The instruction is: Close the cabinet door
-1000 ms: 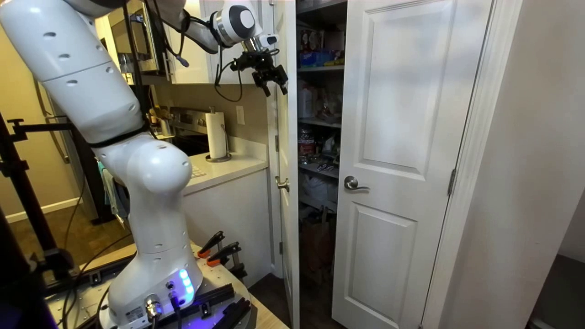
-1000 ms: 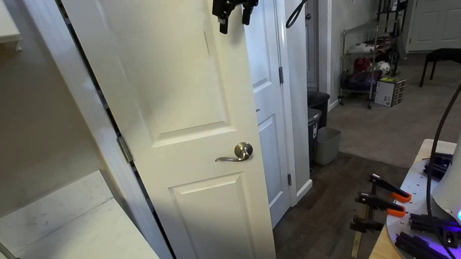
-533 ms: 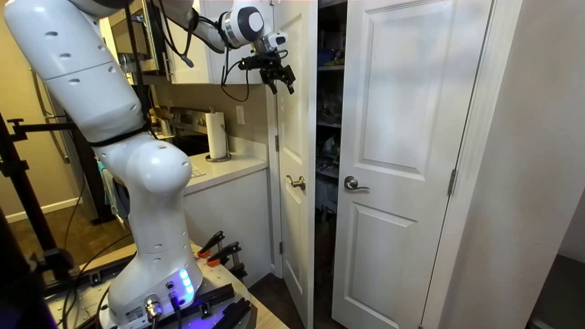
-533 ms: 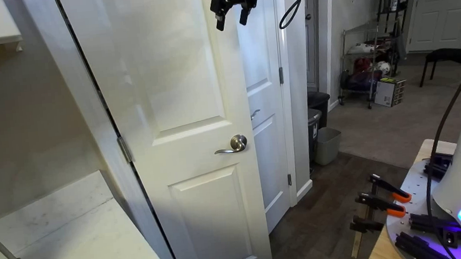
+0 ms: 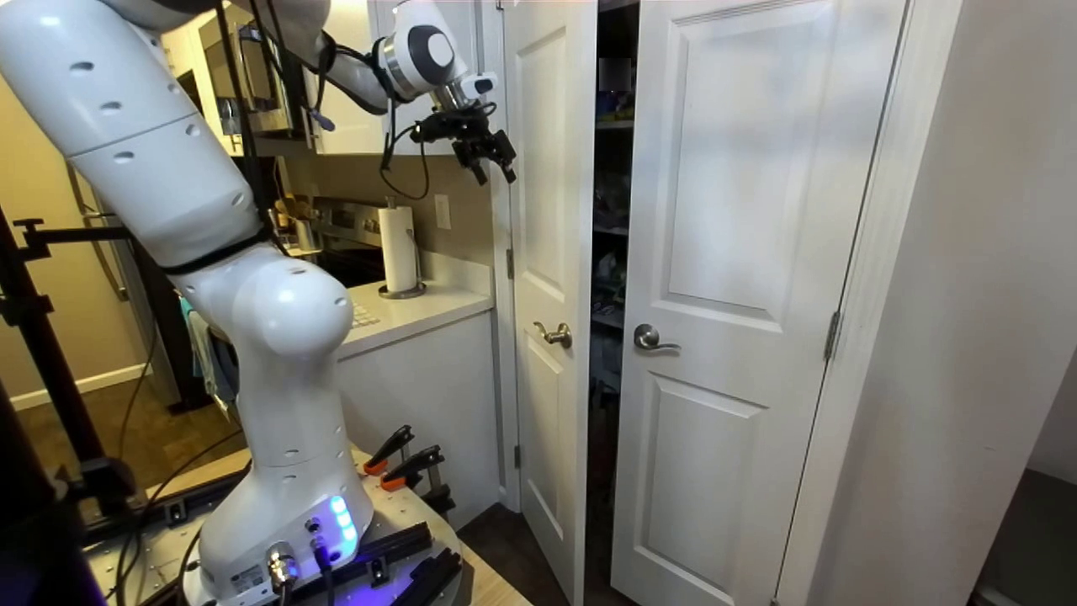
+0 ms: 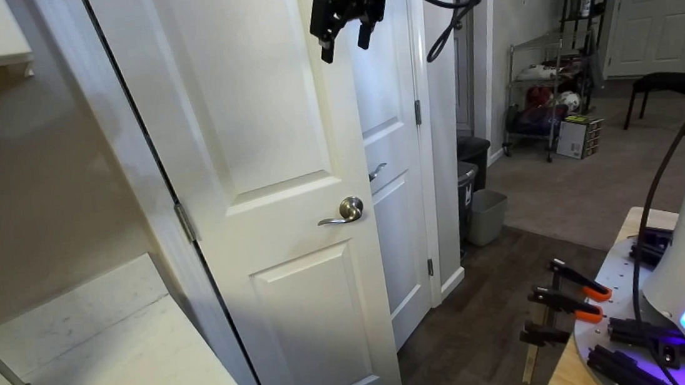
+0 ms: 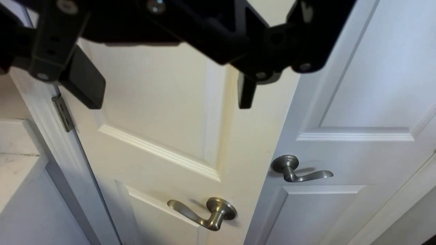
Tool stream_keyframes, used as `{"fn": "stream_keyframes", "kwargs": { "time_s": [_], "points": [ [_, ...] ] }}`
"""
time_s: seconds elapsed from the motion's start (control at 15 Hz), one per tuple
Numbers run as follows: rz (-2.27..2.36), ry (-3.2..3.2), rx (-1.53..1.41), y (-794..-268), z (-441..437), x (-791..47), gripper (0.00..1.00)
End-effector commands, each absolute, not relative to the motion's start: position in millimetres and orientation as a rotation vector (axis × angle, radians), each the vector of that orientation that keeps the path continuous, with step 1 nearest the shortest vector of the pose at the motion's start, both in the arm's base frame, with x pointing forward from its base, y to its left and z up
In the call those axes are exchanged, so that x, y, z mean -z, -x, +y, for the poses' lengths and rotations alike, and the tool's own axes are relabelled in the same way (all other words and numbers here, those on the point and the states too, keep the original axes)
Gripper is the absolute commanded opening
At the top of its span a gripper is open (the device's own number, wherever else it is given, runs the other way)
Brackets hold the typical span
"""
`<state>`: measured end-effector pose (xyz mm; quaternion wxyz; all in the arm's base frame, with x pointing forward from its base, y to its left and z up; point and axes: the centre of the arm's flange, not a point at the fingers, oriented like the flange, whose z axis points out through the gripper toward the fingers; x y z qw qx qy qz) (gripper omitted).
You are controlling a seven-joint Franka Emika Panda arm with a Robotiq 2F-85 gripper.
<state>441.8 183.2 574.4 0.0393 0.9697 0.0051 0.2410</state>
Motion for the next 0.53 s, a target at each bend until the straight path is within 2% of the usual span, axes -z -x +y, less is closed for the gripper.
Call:
{"fn": "stream_keyframes", "kwargs": {
  "time_s": [0.0, 0.27, 0.47],
  "points": [
    [0.006, -2.888, -0.725, -403, 199, -543, 1.0],
    [0.059, -2.737, -0.818, -406, 184, -536, 1.0],
    [0.081, -2.631, -0.908, -430, 150, -535, 1.0]
  ]
}}
